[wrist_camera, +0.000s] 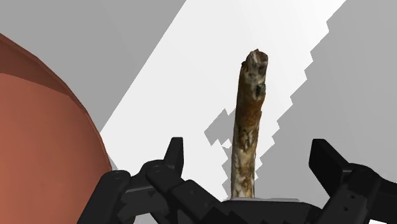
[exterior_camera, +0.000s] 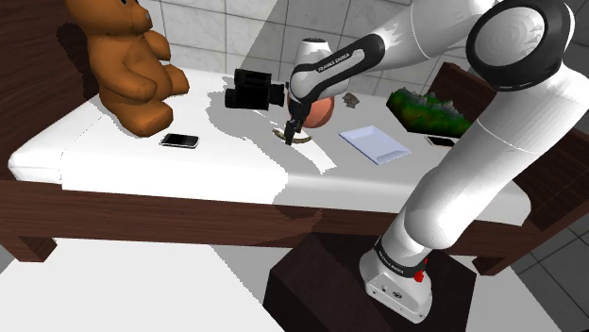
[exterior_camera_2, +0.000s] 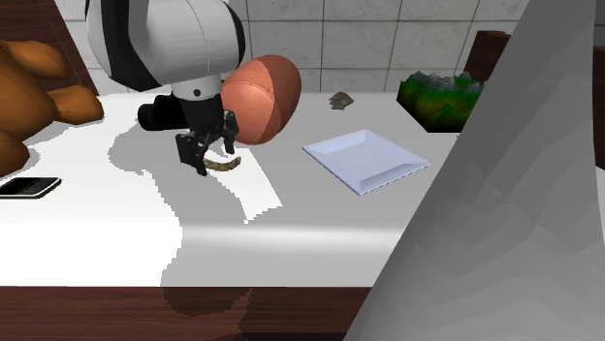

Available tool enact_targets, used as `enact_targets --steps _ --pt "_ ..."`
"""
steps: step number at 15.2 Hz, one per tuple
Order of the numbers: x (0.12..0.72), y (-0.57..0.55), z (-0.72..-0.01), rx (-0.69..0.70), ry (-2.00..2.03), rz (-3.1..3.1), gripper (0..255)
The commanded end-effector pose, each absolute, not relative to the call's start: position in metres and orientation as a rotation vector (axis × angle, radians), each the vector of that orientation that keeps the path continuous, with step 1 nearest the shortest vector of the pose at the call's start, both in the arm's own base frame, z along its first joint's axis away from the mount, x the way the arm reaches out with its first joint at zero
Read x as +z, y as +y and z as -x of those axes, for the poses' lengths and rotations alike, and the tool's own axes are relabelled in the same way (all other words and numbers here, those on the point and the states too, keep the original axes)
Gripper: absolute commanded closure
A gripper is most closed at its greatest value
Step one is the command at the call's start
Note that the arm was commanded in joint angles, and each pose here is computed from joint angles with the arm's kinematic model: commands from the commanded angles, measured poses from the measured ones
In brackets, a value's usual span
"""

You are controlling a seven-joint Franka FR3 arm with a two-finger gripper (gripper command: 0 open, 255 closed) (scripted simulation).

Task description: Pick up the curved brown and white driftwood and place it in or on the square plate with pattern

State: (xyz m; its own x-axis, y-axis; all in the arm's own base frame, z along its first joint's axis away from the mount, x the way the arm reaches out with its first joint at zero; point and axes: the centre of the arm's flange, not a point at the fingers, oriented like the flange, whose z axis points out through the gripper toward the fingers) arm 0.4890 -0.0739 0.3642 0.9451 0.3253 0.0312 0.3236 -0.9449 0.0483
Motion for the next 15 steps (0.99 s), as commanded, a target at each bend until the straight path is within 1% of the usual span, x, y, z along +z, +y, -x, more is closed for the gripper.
enact_targets --steps 1,6,7,15 --pt "0.3626 -0.0739 -0.4886 0.061 0.510 -3.056 0" --pt "0.3626 -0.0739 -0.4886 0.061 0.510 -3.056 0" --pt "0.3626 -0.0739 -0.4886 0.061 0.510 -3.056 255" --pt "0.3626 -0.0739 -0.4886 0.061 0.510 -3.056 255"
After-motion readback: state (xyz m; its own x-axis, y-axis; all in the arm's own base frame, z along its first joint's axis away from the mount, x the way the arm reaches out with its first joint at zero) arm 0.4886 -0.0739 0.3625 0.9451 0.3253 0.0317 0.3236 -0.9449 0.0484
